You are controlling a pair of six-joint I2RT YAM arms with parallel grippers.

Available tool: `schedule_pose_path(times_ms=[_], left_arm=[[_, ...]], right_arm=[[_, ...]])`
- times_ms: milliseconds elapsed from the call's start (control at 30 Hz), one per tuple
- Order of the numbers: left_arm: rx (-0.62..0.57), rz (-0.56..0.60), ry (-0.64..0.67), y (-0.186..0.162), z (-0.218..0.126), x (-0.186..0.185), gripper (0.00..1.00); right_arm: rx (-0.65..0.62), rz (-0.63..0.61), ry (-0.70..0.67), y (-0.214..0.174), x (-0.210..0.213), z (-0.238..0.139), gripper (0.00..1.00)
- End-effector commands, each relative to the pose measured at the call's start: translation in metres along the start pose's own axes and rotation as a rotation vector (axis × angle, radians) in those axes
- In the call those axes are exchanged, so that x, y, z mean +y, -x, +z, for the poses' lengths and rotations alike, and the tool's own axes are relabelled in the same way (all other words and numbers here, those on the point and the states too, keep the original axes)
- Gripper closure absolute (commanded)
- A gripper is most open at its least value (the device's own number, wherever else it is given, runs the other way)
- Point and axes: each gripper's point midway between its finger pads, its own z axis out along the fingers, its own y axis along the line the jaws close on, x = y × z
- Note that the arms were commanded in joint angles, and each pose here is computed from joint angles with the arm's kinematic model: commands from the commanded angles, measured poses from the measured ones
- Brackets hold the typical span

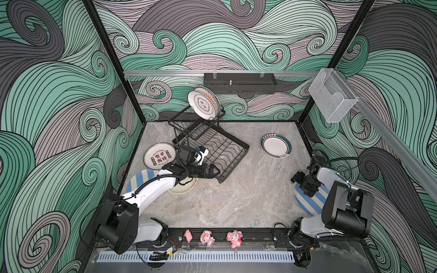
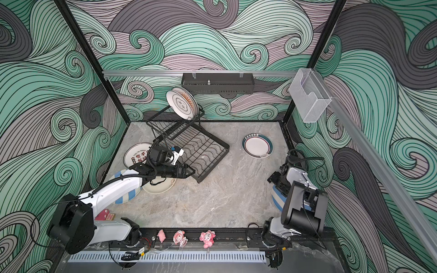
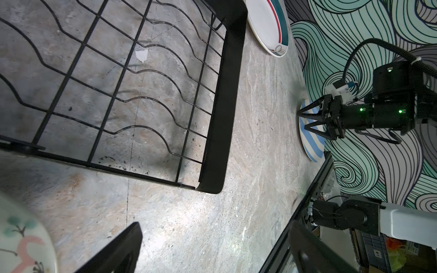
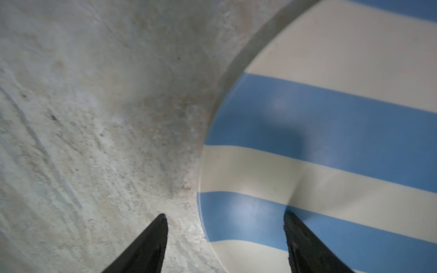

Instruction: Load the plates into the dish rack

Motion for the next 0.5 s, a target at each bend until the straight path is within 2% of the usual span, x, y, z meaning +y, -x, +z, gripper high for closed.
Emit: schedule_pose_path(times_ms=[0,233,467], left_arm=[[-0.006,0.002,0.03,0.004,-0.004,0.005,0.01],[-0.006,-0.006,0.057,0.0,-0.008,0.012,0.01],[-0.001,-0.019,0.089,-0.008,-0.009,0.02,0.01]], right_arm=[[0.055,0.009,0.041,-0.009,0.005,0.008,0.22],[0.068,0.002,0.114,-0.018,0.016,0.01,0.21],[0.114,-0.074,0.197,-0.039,0.043,0.008,0.22]])
